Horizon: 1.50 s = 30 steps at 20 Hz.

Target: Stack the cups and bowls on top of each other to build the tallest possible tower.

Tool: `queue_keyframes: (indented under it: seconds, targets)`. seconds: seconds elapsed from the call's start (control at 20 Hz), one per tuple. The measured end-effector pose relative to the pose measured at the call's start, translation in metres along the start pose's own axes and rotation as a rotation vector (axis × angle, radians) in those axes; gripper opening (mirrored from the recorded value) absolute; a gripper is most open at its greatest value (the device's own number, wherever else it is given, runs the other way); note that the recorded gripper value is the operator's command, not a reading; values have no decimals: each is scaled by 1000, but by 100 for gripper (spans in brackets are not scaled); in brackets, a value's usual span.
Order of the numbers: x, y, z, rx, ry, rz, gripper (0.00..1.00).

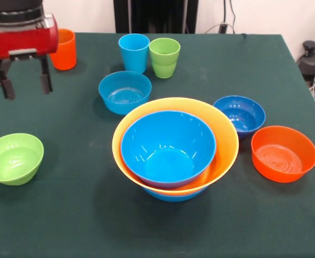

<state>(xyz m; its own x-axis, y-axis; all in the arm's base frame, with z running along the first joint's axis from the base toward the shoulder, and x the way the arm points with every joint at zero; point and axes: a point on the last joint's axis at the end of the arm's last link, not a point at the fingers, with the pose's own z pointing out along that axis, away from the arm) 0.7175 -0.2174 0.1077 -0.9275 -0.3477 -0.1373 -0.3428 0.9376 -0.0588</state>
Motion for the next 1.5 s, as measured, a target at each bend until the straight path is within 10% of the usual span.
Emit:
queue_keyframes:
  seconds: [0.75, 1.5]
  targets:
    - [44, 35, 47, 11, -10, -57, 100]
    - [75, 11, 27, 45, -25, -28, 100]
